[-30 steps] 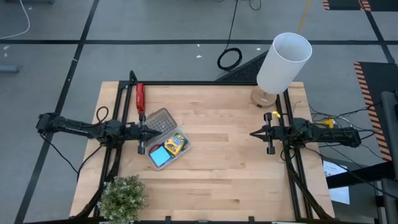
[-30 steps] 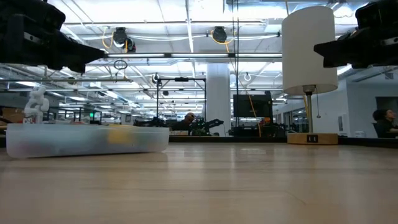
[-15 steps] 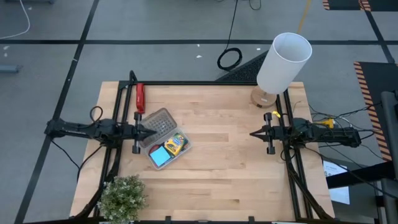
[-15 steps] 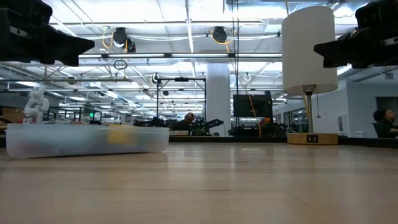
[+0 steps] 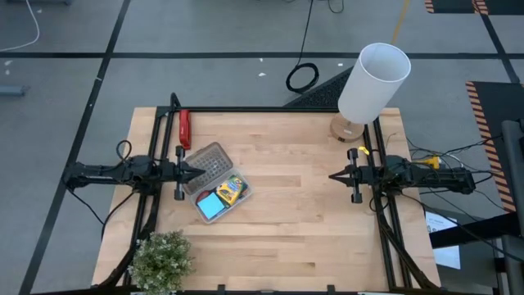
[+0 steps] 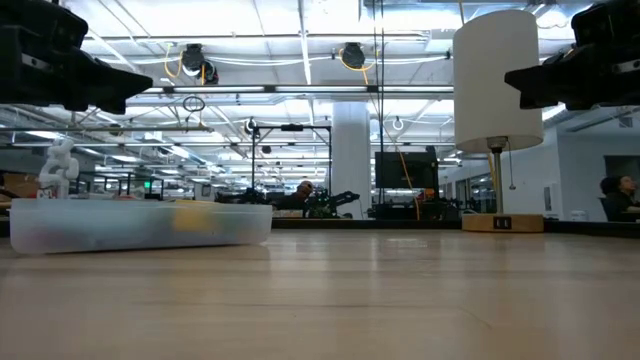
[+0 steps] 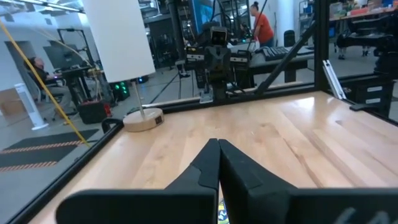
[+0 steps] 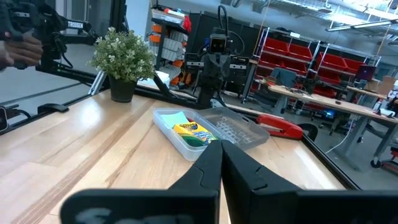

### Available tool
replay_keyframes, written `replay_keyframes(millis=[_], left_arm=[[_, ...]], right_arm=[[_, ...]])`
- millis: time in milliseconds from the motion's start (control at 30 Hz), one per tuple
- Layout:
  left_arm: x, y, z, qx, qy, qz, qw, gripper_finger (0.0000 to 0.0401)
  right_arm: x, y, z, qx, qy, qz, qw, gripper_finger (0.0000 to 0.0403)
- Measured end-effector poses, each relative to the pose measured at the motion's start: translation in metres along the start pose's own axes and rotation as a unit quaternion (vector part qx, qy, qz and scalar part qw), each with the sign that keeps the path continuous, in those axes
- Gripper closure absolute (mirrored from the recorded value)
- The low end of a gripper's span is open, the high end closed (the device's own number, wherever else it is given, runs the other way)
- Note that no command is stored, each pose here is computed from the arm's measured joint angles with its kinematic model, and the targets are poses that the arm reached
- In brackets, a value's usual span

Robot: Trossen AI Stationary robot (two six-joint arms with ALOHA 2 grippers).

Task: Pack school essentials
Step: Return to Home Position

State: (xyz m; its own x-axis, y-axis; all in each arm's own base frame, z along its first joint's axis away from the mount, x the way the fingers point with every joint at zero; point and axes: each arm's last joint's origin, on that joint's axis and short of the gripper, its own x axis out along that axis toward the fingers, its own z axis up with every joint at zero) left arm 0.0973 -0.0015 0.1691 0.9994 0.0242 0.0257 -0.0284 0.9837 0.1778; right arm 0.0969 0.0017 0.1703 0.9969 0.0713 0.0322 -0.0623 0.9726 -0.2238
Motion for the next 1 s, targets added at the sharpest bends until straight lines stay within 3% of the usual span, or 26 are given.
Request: replay_keyframes(millis=[200,533,1000], left_arm=[[0.0001,-0.0003,-0.0003,0.001,0.002,-0.004,1.000,0.0382],[0.0001,0.0000,0.0004,0.009,-0.003,-0.001,1.000,0.0398],[0.0001,0.0000,0.0006,0.009,-0.004,0.000,1.000,0.0365]], right_arm=[[0.0000,0.0000,0.0001,0.000,0.000,0.000,1.000,0.0403],[0.0000,0.0000,0.0001,0.000,0.000,0.000,1.000,0.0403],[0.0000,0.0000,0.0000,0.000,0.000,0.000,1.000,0.0403]])
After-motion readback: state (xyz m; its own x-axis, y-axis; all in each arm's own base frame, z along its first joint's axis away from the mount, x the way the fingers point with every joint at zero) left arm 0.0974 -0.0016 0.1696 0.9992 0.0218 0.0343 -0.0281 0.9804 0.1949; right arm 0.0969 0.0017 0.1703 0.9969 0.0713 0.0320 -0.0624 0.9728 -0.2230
